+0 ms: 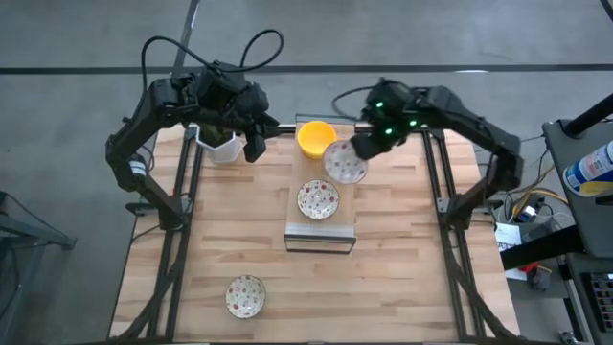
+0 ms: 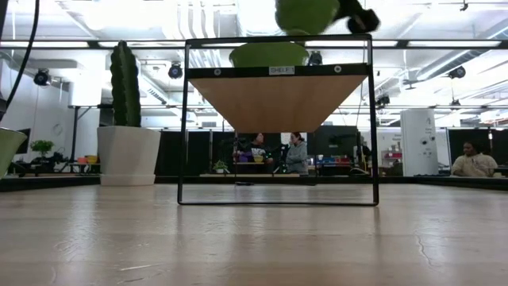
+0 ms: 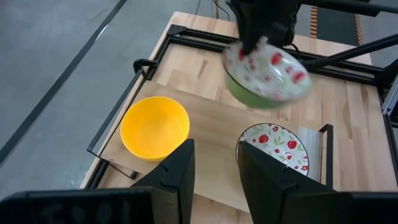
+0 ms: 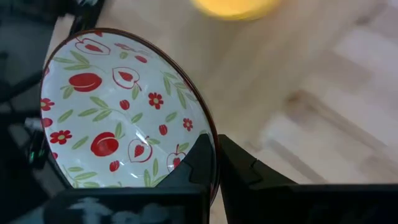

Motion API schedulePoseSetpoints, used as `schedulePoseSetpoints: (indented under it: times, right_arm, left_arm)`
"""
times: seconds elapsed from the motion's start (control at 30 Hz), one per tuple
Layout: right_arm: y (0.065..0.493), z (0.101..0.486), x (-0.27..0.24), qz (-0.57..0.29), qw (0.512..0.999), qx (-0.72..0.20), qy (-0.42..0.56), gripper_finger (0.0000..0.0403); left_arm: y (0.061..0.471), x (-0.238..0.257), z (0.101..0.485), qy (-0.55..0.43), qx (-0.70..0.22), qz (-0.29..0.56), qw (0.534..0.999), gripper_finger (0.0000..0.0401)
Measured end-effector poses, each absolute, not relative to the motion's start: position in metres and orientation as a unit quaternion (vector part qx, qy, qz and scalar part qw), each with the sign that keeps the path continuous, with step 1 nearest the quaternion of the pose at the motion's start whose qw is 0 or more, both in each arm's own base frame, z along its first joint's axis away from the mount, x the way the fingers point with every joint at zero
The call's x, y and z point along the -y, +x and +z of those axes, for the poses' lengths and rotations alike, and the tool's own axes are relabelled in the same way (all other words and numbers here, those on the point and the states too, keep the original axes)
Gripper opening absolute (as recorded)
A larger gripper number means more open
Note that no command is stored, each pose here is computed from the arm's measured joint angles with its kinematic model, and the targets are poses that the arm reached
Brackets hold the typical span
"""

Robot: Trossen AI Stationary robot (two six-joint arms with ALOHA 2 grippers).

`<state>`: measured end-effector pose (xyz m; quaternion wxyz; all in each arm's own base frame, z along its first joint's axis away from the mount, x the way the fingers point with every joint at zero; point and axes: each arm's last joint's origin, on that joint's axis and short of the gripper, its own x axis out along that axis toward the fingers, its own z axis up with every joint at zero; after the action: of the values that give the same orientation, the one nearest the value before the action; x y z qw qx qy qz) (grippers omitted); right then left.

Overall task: Pick & Place Mini bowls
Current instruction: Stack the top white bowl on the white bowl on the shelf

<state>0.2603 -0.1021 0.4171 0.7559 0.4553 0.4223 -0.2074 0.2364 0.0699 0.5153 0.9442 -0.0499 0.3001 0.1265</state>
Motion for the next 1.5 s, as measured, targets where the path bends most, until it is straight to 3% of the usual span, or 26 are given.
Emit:
schedulePoseSetpoints:
  times: [0.27, 0.43, 1.07, 1.5]
  right_arm:
    - [0.322, 0.416, 0.081, -0.142, 0.767, -0.450, 0.433, 0.0009]
    - [0.341, 0.399, 0.073, -0.136, 0.739, -0.513, 0.415, 0.0009]
    - [0.374, 0.355, 0.072, -0.138, 0.725, -0.564, 0.371, 0.0012]
    - [0.376, 0.349, 0.073, -0.149, 0.723, -0.572, 0.358, 0.0016]
  left_arm:
    - [0.236, -0.070, 0.513, -0.054, -0.309, 0.127, 0.941, 0.0115]
    - [0.236, -0.070, 0.512, -0.057, -0.314, 0.127, 0.939, 0.0115]
    - [0.236, -0.070, 0.508, -0.067, -0.327, 0.127, 0.934, 0.0115]
    - [0.236, -0.070, 0.508, -0.067, -0.327, 0.127, 0.934, 0.0115]
